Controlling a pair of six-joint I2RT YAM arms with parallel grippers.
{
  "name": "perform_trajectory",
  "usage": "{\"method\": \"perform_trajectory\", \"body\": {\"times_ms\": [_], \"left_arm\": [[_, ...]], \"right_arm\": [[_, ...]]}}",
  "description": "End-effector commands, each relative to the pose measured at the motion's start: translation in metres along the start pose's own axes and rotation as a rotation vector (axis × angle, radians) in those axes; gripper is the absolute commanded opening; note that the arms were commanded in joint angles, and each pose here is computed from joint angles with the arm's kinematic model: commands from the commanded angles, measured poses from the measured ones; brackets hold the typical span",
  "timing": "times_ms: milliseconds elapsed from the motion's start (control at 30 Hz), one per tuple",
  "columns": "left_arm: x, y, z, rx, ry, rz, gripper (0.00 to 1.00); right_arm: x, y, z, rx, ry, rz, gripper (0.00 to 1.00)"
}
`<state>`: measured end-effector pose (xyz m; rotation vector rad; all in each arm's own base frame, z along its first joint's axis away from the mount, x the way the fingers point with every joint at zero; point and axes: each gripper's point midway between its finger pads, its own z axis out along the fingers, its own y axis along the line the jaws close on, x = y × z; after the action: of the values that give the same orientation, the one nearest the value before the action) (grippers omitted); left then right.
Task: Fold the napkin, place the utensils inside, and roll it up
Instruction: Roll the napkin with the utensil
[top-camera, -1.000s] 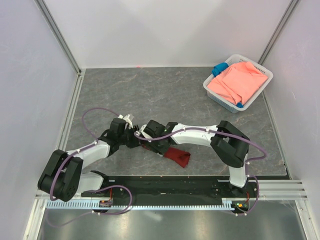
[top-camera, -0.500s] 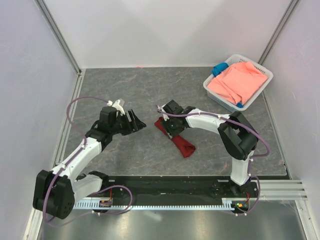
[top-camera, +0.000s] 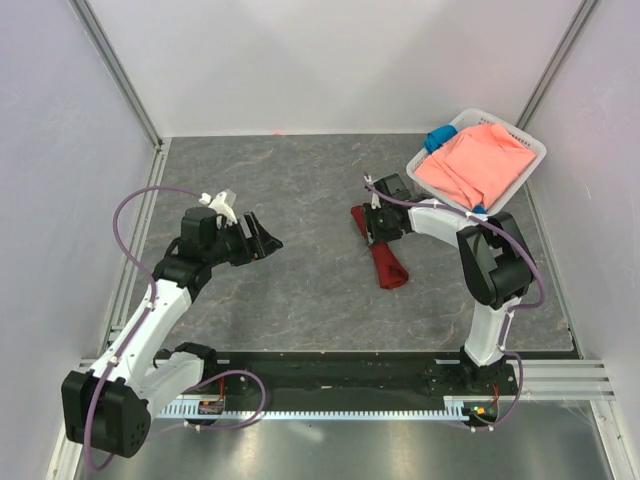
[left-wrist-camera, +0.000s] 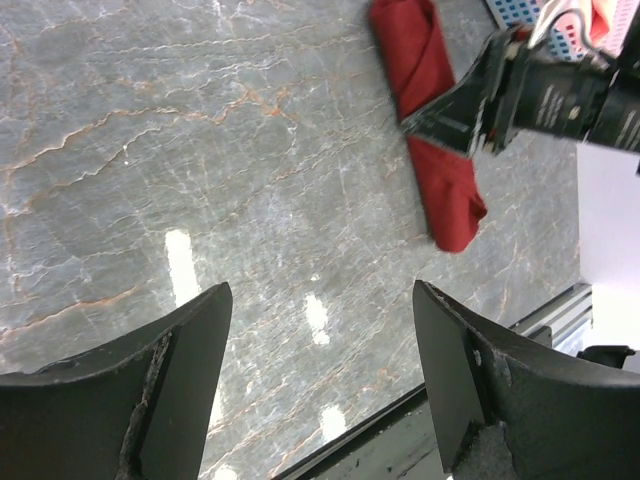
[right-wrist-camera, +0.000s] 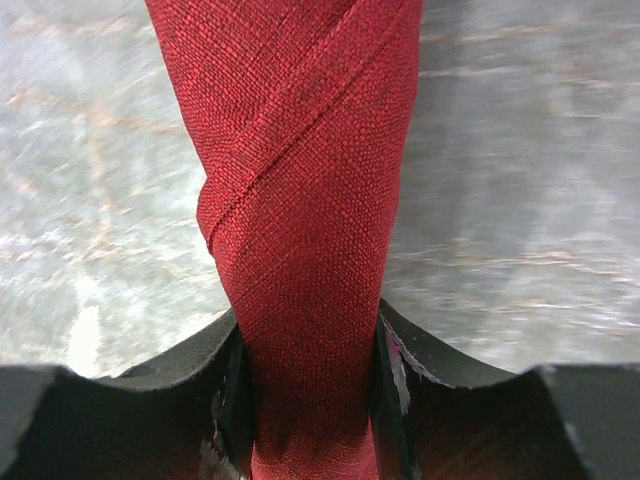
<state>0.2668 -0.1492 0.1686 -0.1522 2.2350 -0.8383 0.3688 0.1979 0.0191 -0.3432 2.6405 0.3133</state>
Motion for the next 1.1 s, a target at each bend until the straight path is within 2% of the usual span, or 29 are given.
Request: {"method": "perform_trajectory", "body": {"times_ms": [0,100,200,233,300,400,467,667,867,967,1000,1067], "left_arm": [[-0.007,-0.006,-0.007,0.025,0.004,0.065,0.80],[-0.008,-0.005,-0.007,0.020,0.010,0.072,0.81],[-0.009,-0.005,-0.008,0.025,0.008,0.084,0.81],[-0.009,-0.005,-0.009,0.026,0.007,0.090,0.81],[-0.010,-0.006,-0.010,0.028,0.003,0.097,0.83],[-0.013,-0.007,-0.013,0.030,-0.008,0.106,0.86],[-0.017,-0.009,-0.016,0.029,-0.022,0.114,0.87],[-0.021,-0.011,-0.025,0.019,-0.043,0.127,0.91],[-0.027,-0.019,-0.041,0.037,-0.106,0.183,0.91],[-0.032,-0.020,-0.056,0.028,-0.177,0.229,0.92],[-0.035,-0.020,-0.063,0.021,-0.214,0.258,0.92],[-0.036,-0.020,-0.069,0.016,-0.241,0.284,0.92]], "right_arm": [[0.048,-0.044,0.012,0.106,0.149,0.062,0.50],[0.042,-0.045,0.010,0.091,0.131,0.075,0.52],[0.034,-0.039,0.005,0.064,0.106,0.077,0.60],[0.032,-0.037,0.003,0.054,0.099,0.080,0.67],[0.024,-0.030,-0.004,0.024,0.072,0.081,0.75],[0.013,-0.021,-0.013,-0.024,0.038,0.079,0.94],[0.006,-0.018,-0.018,-0.036,0.014,0.076,0.98],[-0.024,-0.013,-0.052,-0.036,-0.097,0.059,0.98],[-0.044,-0.008,-0.113,-0.040,-0.271,0.026,0.98],[-0.055,-0.008,-0.167,-0.035,-0.462,-0.001,0.98],[-0.045,-0.012,-0.169,-0.016,-0.479,-0.002,0.98],[-0.051,-0.012,-0.202,-0.012,-0.627,-0.014,0.98]]}}
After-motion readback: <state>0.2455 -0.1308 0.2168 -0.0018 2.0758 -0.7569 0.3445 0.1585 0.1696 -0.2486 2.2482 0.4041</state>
